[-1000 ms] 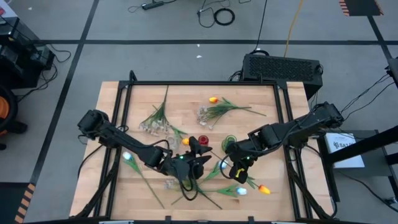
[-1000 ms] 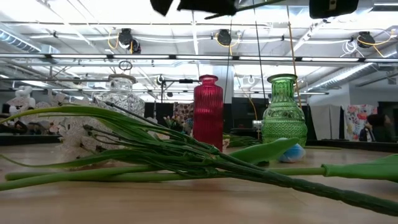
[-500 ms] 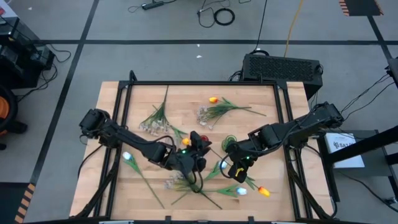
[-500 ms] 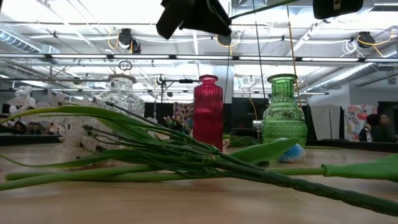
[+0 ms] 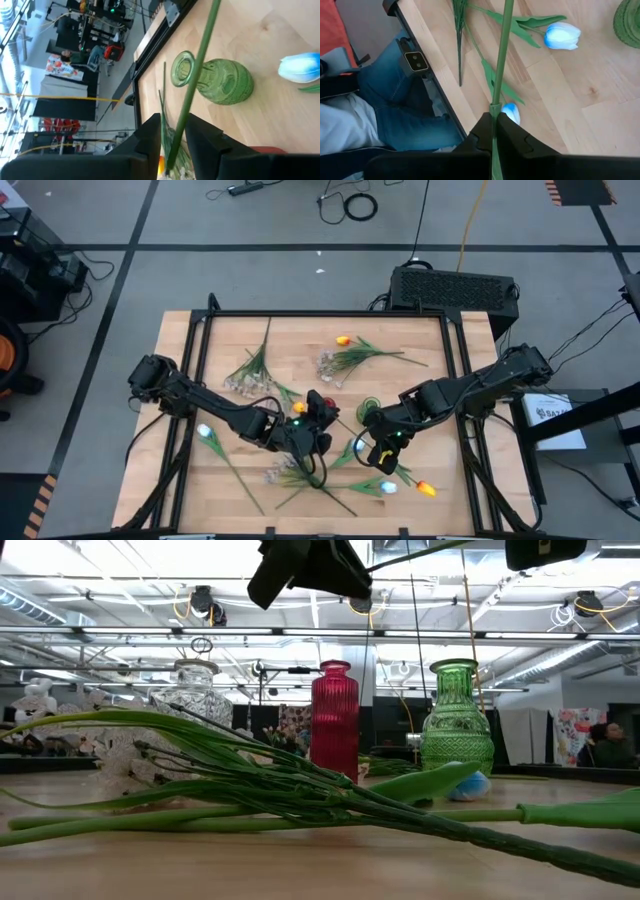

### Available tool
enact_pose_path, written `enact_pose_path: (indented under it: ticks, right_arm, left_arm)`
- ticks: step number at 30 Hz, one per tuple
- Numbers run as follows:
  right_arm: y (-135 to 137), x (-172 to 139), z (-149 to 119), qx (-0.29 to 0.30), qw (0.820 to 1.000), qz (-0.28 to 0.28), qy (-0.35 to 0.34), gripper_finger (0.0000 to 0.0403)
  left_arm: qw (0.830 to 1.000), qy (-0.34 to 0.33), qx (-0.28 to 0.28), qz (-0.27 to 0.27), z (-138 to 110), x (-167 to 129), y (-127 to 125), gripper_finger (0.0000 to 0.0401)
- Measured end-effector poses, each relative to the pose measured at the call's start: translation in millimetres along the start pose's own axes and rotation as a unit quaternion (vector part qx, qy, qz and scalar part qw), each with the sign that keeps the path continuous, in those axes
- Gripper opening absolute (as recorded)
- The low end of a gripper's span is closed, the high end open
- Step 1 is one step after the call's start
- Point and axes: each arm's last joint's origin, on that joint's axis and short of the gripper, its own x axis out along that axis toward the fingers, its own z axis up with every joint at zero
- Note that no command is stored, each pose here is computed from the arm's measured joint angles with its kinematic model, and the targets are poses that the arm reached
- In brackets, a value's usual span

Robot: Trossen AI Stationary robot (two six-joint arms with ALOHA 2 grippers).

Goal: Sort flowers into vase by color
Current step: Put the bottom right yellow tulip into the green vase

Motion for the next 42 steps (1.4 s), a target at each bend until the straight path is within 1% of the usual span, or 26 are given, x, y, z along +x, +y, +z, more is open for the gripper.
enact_pose_path:
  ticks: [13, 18, 20, 22, 24, 30, 34, 37, 39, 42]
  right_arm:
    - [0, 0, 0, 0.001, 1.000, 0.000, 0.001, 0.0002]
    - [0, 0, 0, -0.001, 1.000, 0.001, 0.001, 0.0003]
    - [0, 0, 0, -0.009, 1.000, 0.001, 0.001, 0.0010]
    - [0, 0, 0, -0.018, 1.000, 0.001, 0.001, 0.0025]
    - [0, 0, 0, -0.025, 1.000, 0.002, 0.002, 0.0050]
    - [-1, -3, 1, -0.058, 0.998, 0.005, -0.002, 0.0140]
    - [-2, -10, 2, -0.080, 0.997, 0.014, -0.016, 0.0189]
    - [-2, -20, 7, -0.097, 0.994, 0.029, -0.047, 0.0212]
    - [-1, -28, 12, -0.110, 0.991, 0.022, -0.076, 0.0220]
    - [6, -49, 19, -0.162, 0.978, 0.019, -0.132, 0.0225]
  left_arm:
    - [1.000, -0.004, 0.015, -0.004, 0, -1, -1, 0.0018]
    - [1.000, -0.004, 0.015, -0.005, 0, 0, -1, 0.0010]
    - [1.000, -0.004, 0.015, -0.004, 0, 0, -1, 0.0010]
    - [1.000, -0.004, 0.015, -0.005, 0, 0, -1, 0.0010]
    - [1.000, -0.004, 0.016, -0.005, 0, -1, -1, 0.0009]
    - [0.999, 0.001, 0.031, -0.016, 0, -2, -5, 0.0008]
    - [0.999, 0.005, 0.038, -0.023, -2, -3, -6, 0.0008]
    - [0.999, -0.002, 0.037, -0.030, -1, -3, -7, 0.0008]
    - [0.999, -0.004, 0.037, -0.031, 0, -4, -8, 0.0008]
    - [0.999, -0.009, 0.034, -0.033, 2, -10, -7, 0.0007]
